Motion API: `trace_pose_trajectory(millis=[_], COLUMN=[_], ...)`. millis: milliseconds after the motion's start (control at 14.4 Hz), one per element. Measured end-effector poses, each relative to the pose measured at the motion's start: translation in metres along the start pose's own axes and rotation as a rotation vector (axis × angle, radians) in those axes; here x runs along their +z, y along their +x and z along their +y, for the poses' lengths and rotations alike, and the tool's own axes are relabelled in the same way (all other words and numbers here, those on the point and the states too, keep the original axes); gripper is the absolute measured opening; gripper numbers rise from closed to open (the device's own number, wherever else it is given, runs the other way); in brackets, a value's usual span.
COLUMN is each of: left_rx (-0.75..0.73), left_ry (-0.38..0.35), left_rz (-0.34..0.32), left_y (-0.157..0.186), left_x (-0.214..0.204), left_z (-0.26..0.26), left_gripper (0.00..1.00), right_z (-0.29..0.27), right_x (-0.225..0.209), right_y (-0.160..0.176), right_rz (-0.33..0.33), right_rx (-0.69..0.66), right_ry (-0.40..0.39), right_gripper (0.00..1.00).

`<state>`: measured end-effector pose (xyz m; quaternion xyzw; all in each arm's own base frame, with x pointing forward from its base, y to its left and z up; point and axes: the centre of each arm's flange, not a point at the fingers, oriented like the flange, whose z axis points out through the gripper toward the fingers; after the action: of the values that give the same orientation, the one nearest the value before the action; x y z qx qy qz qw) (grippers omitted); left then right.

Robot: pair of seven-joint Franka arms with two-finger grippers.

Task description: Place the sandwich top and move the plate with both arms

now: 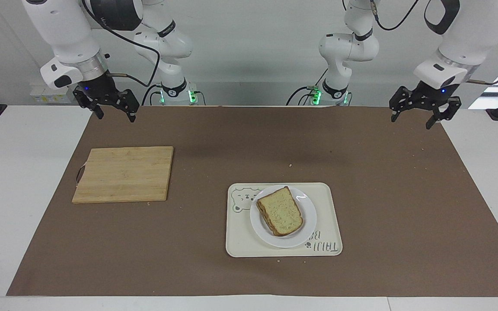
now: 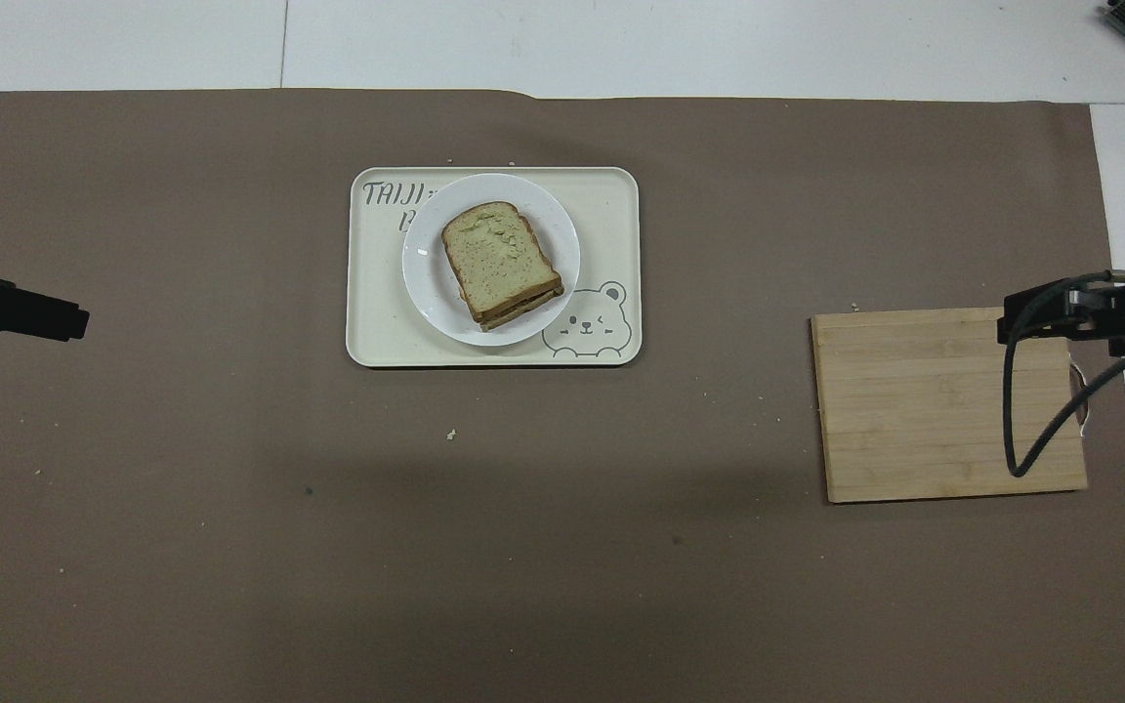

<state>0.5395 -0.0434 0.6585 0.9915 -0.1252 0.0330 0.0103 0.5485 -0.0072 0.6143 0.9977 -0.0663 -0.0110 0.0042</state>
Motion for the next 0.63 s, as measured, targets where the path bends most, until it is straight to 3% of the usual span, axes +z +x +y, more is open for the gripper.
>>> trace_pose_trajectory(millis=[627], left_rx=[-0.055], left_ry=[0.016], left_rz=[0.059], left_y=[-0.003], left_x=[-0.058], left_z=[-0.008], left_gripper=[1.00], right_z=[0.000], right_x=[0.000], right_y=[0.000], right_rz=[0.000], right_rx=[0.000], right_ry=[0.000], right_gripper=[1.00])
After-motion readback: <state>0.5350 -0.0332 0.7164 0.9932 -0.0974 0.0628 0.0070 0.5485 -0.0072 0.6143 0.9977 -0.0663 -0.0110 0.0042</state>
